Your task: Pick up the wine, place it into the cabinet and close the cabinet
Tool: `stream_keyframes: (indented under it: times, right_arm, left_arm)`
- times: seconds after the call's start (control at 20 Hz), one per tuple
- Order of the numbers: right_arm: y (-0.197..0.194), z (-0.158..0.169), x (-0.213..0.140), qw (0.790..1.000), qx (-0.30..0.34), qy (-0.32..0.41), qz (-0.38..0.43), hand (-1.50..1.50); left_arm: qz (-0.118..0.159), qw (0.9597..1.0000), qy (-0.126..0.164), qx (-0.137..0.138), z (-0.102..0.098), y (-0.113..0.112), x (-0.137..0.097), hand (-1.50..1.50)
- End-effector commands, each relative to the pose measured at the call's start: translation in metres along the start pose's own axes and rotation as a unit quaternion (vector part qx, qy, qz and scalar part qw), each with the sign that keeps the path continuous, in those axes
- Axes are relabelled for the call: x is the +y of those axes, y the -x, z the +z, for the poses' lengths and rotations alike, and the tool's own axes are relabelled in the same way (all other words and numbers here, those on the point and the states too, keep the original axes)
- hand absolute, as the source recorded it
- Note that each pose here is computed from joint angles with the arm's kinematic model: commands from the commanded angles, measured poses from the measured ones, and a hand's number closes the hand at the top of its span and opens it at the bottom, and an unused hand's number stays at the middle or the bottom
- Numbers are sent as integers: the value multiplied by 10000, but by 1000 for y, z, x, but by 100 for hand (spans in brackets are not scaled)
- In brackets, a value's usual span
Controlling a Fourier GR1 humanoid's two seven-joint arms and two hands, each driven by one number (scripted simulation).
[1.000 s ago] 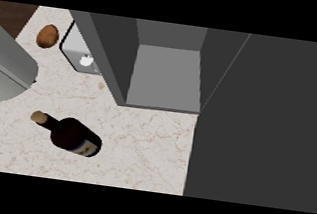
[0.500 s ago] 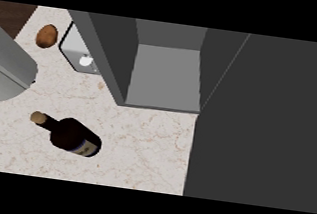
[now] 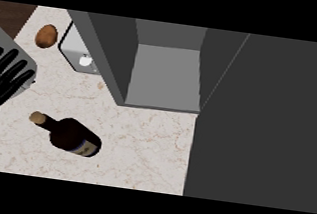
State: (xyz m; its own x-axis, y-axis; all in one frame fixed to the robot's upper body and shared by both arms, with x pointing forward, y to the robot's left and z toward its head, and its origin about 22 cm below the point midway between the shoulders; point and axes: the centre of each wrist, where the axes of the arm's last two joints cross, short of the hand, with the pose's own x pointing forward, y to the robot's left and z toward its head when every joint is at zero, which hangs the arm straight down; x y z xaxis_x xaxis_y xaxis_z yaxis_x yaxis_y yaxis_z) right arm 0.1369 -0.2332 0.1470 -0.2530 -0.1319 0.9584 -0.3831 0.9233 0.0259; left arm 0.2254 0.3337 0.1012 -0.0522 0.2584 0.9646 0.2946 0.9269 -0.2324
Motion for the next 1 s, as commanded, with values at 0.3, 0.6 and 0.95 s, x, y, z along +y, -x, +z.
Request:
stream_keyframes:
  times: [0.3, 0.6, 0.95]
  right_arm:
    - [-37, 21, 14, 9990, -304, -211, -230, -150]
    - [-25, 19, 10, 9988, -332, -159, -308, -150]
    - [-34, 25, 5, 9990, -293, -293, -147, -150]
  left_arm:
    - [-299, 9984, -415, 249, -6, 81, 32, -150]
    - [-46, 9987, -176, 481, 0, 111, 41, -150]
    - [235, 9963, 263, 780, -12, 160, 32, -150]
